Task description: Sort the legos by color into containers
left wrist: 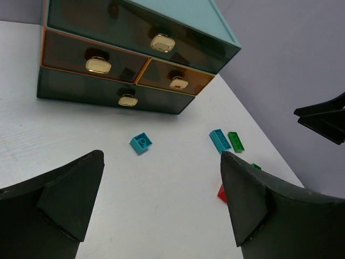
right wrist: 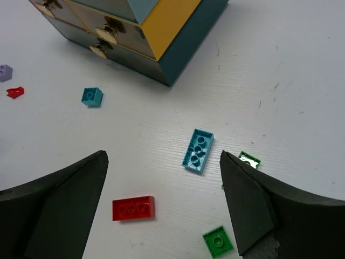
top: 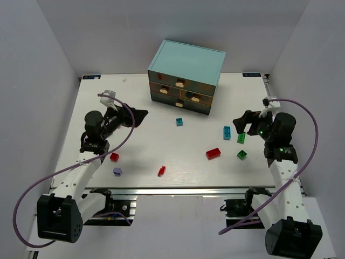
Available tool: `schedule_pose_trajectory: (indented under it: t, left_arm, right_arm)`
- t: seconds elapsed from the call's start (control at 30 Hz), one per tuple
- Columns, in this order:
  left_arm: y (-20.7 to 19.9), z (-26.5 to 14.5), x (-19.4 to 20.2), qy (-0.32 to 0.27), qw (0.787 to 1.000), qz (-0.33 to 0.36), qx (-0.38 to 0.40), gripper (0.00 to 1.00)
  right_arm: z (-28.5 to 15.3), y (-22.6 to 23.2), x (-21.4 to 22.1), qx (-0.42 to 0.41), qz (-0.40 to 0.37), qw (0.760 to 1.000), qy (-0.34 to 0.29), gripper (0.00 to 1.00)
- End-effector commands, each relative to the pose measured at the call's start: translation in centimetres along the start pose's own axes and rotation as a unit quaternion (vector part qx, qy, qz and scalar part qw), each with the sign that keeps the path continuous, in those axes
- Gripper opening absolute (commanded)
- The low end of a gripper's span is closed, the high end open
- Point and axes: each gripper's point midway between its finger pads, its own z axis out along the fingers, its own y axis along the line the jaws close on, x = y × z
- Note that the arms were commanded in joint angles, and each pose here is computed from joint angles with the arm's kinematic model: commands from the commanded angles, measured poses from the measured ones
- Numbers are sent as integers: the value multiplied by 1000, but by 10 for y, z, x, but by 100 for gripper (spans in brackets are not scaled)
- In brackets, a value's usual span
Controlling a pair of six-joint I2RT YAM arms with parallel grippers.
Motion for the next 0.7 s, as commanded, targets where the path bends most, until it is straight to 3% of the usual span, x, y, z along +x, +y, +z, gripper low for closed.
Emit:
schedule_pose_trajectory:
  t: [0.0,0.13,0.23,0.27,0.37,0.43,0.47,0.5,0.53,0.63,0.67]
  left_arm:
    - [-17,2,-6,-7,999,1,44,98]
    - [-16,6,2,2,999,-7,50,90]
    - [-16,13,12,15,998,-20,59,58]
    - [-15,18,21,30,997,-31,63,38]
    - [-31,31,29,59,993,-40,95,27]
    - [-31,43,32,75,992,-47,90,32]
    - [-33,47,38,88,991,-53,88,40]
    - [-30,53,42,92,991,-56,79,54]
    - [-28,58,43,91,992,-62,68,60]
    - [-34,75,46,90,990,-86,68,70]
    - [-28,82,40,75,992,-93,51,71]
  right_arm:
    - [-9,20,-12,-49,-40,998,-23,89]
    - [-14,29,-3,-88,-107,990,-40,89]
    - [-9,20,2,-75,-133,988,-21,89]
    - [-5,14,11,-67,-127,990,2,89]
    - [-2,18,23,-94,-138,985,36,89]
    - [-4,26,27,-125,-158,979,39,89]
    - [-6,31,29,-139,-169,975,36,89]
    - [-8,35,28,-152,-179,971,30,89]
    - [-11,40,27,-163,-192,967,24,89]
    - [-16,49,19,-173,-200,964,1,89]
    - [-15,49,18,-170,-195,966,-3,85]
